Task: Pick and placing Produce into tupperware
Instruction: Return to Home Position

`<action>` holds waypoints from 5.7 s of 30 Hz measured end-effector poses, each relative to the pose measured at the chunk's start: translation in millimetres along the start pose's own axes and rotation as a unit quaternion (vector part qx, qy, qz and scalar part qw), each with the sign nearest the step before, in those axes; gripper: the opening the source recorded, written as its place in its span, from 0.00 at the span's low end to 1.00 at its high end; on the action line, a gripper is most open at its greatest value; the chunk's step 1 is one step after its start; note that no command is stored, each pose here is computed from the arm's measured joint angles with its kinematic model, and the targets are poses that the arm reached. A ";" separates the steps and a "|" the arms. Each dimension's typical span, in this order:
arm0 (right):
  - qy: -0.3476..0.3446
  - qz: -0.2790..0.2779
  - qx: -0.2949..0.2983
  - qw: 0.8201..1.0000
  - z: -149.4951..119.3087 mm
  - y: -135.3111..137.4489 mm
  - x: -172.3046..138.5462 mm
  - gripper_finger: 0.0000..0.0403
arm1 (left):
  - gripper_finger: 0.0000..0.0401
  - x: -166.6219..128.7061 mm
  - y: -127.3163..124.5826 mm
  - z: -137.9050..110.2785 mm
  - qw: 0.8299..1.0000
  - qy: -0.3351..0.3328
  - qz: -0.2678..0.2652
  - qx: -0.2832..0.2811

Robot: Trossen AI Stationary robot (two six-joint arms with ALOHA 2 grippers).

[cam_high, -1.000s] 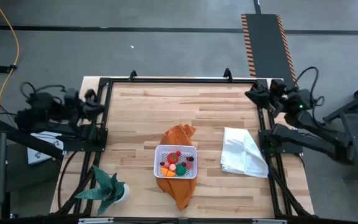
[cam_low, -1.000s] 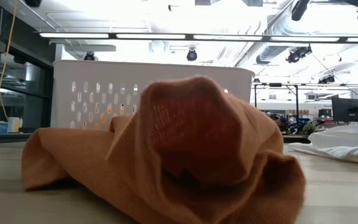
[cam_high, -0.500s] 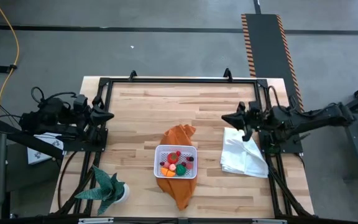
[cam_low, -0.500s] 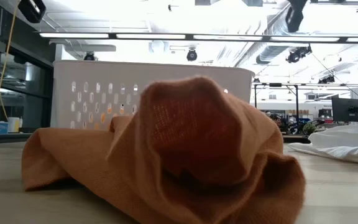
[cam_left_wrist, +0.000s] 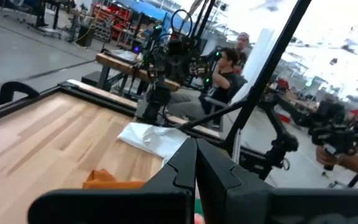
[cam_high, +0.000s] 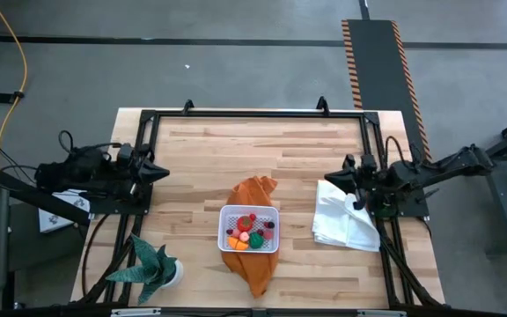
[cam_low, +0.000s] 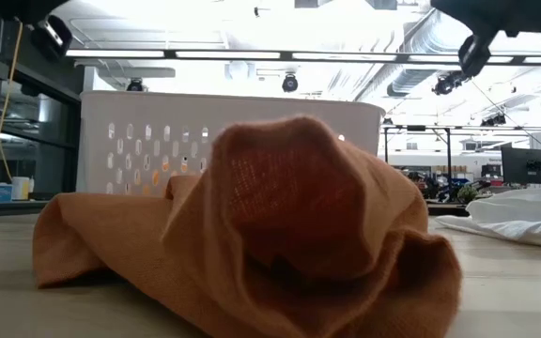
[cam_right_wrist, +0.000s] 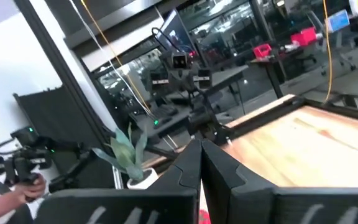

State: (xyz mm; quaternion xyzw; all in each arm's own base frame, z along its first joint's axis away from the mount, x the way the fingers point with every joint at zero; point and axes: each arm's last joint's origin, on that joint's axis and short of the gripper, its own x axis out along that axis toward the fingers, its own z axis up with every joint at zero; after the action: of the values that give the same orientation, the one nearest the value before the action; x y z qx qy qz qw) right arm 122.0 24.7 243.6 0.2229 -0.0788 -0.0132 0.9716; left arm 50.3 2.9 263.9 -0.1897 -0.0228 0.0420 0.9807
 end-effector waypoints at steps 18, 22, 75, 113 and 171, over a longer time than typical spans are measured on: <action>-0.001 -0.016 -0.010 1.000 -49.2 -31.9 -26.0 0.00 | 0.00 21.1 11.6 -31.0 0.999 -0.003 0.015 0.043; 0.004 -0.023 -0.015 1.000 -50.5 -32.7 -26.0 0.00 | 0.00 28.2 16.0 -42.9 0.999 -0.016 0.015 0.044; 0.132 -0.016 -0.154 0.979 -72.7 -40.8 -29.3 0.00 | 0.00 44.7 31.1 -93.9 0.991 0.024 -0.039 0.122; 0.132 -0.017 -0.151 0.979 -72.7 -40.8 -29.2 0.00 | 0.00 44.7 31.1 -93.8 0.992 0.023 -0.040 0.122; 0.132 -0.017 -0.152 0.979 -72.6 -40.7 -29.2 0.00 | 0.00 44.7 31.0 -93.8 0.992 0.023 -0.040 0.122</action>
State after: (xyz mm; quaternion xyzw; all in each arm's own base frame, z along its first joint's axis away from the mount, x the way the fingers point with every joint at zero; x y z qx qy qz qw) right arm 105.1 21.1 157.1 0.0740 0.0567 -0.0119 0.9956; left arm 98.2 1.0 166.6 -0.0690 -0.0022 0.0010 0.9976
